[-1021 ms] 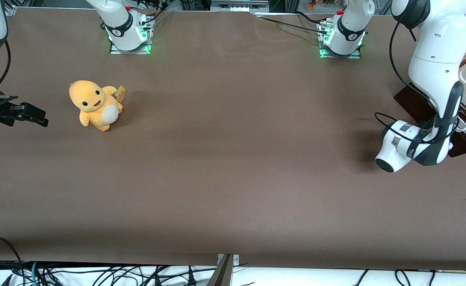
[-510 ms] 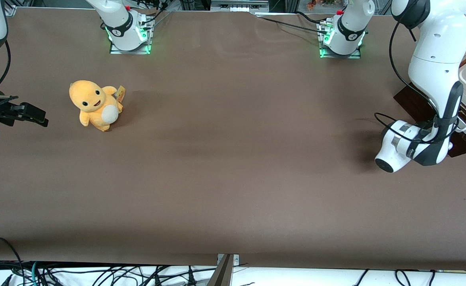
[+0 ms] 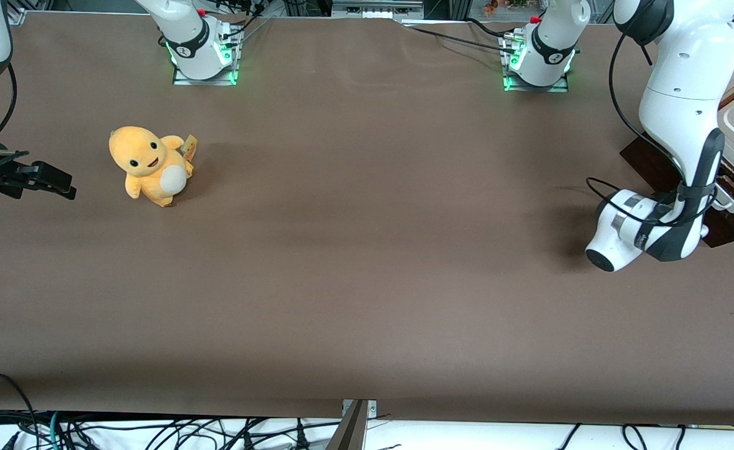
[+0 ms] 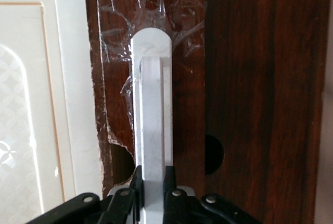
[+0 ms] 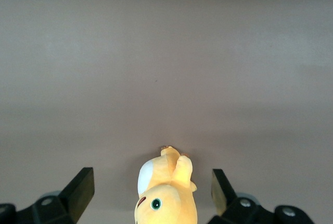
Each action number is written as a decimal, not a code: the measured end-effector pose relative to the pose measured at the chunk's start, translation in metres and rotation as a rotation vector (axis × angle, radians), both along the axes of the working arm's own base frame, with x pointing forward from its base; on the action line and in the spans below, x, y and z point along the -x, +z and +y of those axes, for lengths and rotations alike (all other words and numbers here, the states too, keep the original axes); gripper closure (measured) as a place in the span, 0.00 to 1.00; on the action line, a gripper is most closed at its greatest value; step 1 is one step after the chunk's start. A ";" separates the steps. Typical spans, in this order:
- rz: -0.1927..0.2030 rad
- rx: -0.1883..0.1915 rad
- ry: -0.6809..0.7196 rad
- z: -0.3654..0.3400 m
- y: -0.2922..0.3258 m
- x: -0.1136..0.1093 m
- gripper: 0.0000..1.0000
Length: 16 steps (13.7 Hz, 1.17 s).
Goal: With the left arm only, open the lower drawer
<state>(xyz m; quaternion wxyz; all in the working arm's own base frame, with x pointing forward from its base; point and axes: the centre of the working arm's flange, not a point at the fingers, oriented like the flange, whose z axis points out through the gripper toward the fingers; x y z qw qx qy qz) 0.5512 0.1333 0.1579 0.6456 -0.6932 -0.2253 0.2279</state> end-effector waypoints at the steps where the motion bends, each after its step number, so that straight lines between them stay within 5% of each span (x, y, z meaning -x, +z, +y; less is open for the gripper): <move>1: -0.002 0.000 -0.010 -0.006 0.000 -0.002 0.82; 16: -0.031 0.019 -0.073 -0.042 0.013 -0.024 0.82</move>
